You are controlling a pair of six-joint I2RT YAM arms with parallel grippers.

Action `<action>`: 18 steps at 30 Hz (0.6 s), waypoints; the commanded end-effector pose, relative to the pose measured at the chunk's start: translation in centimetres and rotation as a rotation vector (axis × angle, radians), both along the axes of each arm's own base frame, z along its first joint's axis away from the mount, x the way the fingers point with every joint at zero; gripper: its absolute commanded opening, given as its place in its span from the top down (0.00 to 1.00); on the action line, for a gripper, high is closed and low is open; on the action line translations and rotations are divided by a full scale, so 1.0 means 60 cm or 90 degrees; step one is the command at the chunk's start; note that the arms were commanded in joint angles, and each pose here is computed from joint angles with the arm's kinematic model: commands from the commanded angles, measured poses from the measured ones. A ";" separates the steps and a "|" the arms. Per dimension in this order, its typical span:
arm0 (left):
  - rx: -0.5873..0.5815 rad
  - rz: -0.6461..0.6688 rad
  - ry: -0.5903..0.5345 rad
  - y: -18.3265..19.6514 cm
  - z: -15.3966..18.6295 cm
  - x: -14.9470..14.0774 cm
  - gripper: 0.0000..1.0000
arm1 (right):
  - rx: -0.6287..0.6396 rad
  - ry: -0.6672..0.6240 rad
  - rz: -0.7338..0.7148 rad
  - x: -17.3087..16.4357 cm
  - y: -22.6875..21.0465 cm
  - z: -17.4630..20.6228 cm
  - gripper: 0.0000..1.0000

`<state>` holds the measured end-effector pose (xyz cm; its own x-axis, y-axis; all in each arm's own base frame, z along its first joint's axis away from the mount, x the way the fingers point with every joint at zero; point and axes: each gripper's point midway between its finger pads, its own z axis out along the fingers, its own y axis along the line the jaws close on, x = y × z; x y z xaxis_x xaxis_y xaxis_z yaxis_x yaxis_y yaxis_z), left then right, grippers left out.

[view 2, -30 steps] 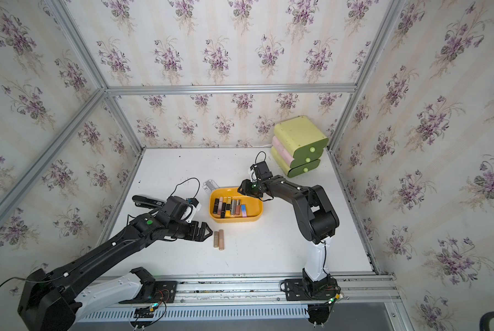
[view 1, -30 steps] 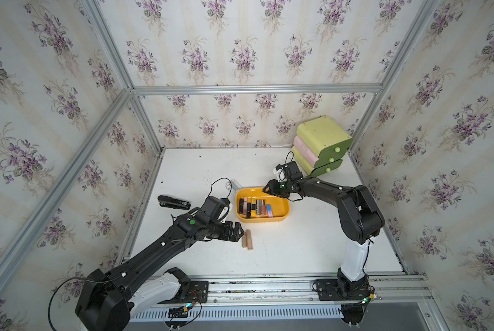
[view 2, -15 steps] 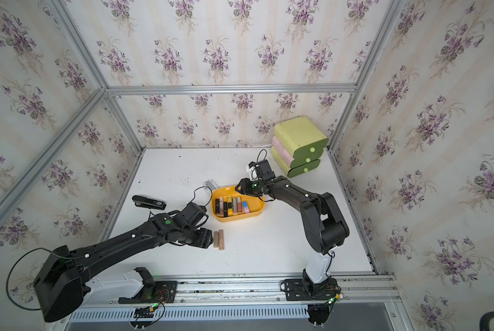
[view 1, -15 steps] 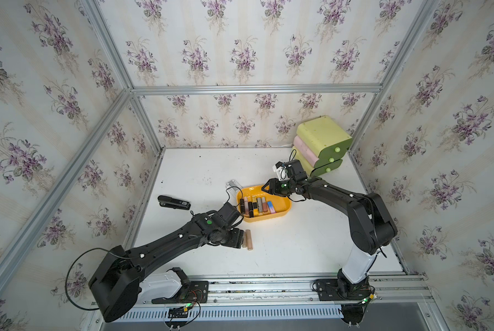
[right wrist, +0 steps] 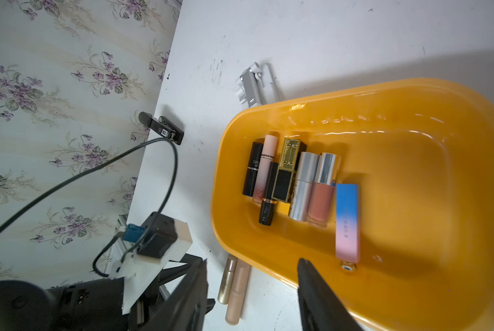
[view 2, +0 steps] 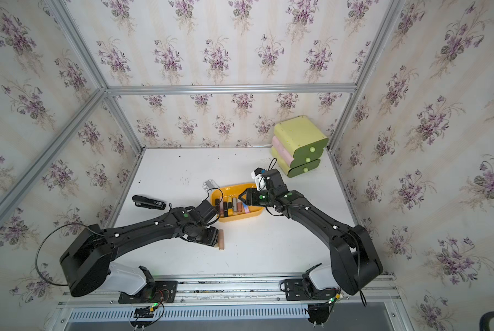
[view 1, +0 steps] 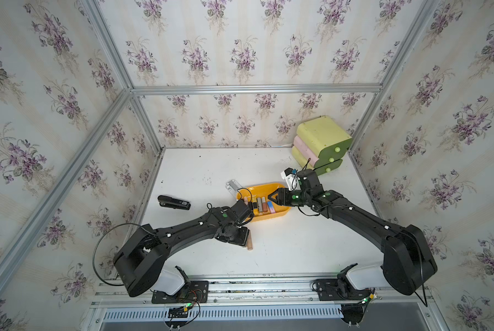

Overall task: Put the lipstick into the storage box
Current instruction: Pick up the lipstick at the center of the board.

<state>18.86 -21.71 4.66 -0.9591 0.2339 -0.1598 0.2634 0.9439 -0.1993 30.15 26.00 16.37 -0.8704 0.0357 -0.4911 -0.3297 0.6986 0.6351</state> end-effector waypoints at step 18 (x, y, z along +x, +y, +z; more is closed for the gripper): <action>0.066 -0.025 0.023 0.005 -0.034 0.005 0.50 | -0.004 -0.015 -0.008 -0.017 -0.016 0.012 0.46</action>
